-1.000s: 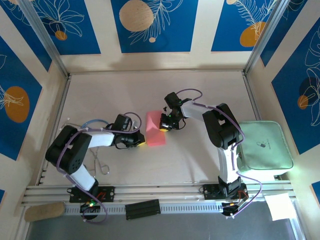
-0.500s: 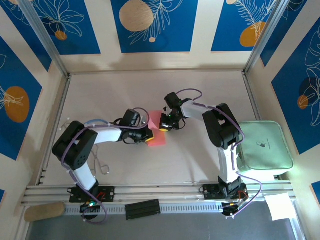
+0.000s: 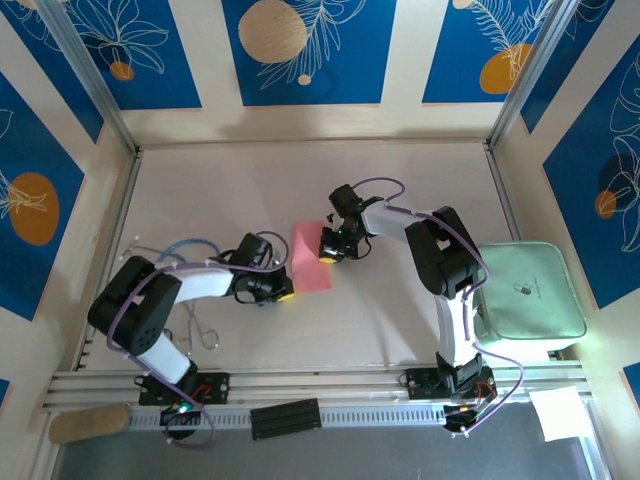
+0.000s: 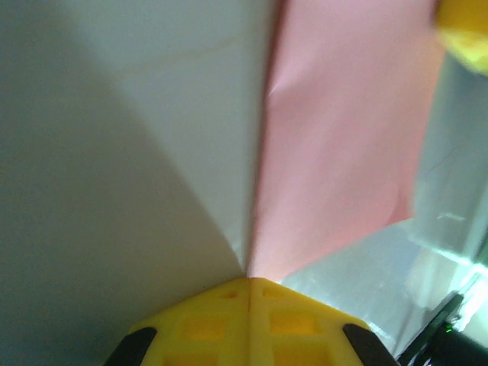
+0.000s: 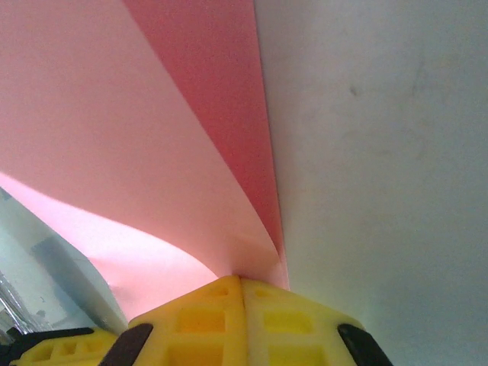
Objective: Fold a paper plane with a square sheet of paper (pick it up from the middle)
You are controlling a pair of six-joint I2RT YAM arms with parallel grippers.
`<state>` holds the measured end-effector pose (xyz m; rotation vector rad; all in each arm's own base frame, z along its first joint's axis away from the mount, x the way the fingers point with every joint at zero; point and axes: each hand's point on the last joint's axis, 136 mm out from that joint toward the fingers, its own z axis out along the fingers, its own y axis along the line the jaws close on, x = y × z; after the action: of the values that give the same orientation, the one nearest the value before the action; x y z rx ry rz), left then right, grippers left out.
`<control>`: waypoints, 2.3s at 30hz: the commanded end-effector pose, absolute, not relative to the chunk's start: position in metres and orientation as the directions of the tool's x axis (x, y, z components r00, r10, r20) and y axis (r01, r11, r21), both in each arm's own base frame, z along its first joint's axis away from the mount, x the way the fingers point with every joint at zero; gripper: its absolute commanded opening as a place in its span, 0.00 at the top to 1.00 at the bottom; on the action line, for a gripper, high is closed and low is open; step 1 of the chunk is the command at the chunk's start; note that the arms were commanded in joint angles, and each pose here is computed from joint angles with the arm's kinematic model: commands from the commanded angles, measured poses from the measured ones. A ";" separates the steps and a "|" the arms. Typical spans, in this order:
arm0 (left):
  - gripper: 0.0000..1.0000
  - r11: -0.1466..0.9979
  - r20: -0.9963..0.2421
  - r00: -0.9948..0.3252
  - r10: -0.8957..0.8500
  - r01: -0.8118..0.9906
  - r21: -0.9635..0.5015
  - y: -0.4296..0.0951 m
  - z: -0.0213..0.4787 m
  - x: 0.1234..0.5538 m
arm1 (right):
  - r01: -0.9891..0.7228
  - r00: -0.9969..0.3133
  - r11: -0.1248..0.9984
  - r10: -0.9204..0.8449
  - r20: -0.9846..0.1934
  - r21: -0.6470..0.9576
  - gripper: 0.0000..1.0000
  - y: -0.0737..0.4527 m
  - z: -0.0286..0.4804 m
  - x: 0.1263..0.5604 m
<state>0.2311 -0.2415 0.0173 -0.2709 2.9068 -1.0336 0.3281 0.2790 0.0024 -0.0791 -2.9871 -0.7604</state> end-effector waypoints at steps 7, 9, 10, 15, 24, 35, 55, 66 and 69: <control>0.95 0.772 -0.170 -0.974 -0.149 -0.008 -0.636 -0.246 0.086 0.272 | 0.123 -0.956 0.992 0.129 0.265 -0.041 0.95 0.173 -0.105 0.259; 0.95 0.766 -0.227 -0.960 -0.167 0.019 -0.643 -0.252 0.095 0.297 | 0.120 -0.956 0.992 0.127 0.266 -0.040 0.95 0.174 -0.105 0.259; 0.95 0.762 -0.236 -0.957 -0.170 0.025 -0.647 -0.255 0.095 0.306 | 0.121 -0.956 0.992 0.127 0.264 -0.041 0.95 0.174 -0.105 0.260; 0.96 0.756 -0.228 -0.954 -0.194 0.003 -0.655 -0.268 0.075 0.343 | 0.108 -0.957 0.993 0.116 0.265 -0.045 0.95 0.175 -0.103 0.260; 0.96 0.773 -0.150 -0.971 -0.187 -0.051 -0.632 -0.268 0.027 0.347 | 0.103 -0.957 0.993 0.115 0.268 -0.056 0.95 0.173 -0.103 0.258; 0.96 0.789 -0.089 -0.952 -0.294 -0.189 -0.584 -0.207 -0.013 0.333 | 0.082 -0.958 0.989 0.112 0.263 -0.123 0.95 0.157 -0.106 0.255; 0.95 0.622 -0.105 -0.958 -0.268 -0.089 -0.778 -0.272 0.033 0.367 | 0.071 -0.957 0.990 0.103 0.272 -0.125 0.95 0.158 -0.106 0.255; 0.95 0.759 -0.106 -0.943 -0.314 -0.183 -0.625 -0.210 -0.005 0.359 | 0.052 -0.961 0.987 0.091 0.262 -0.152 0.95 0.151 -0.106 0.256; 0.95 0.785 -0.146 -0.943 -0.301 -0.158 -0.599 -0.198 0.009 0.361 | 0.047 -0.962 0.987 0.086 0.261 -0.154 0.95 0.150 -0.106 0.256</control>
<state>0.3681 -0.2393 0.0224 -0.3091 2.6687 -1.1132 0.3286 0.2774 0.0008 -0.0338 -3.0060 -0.7164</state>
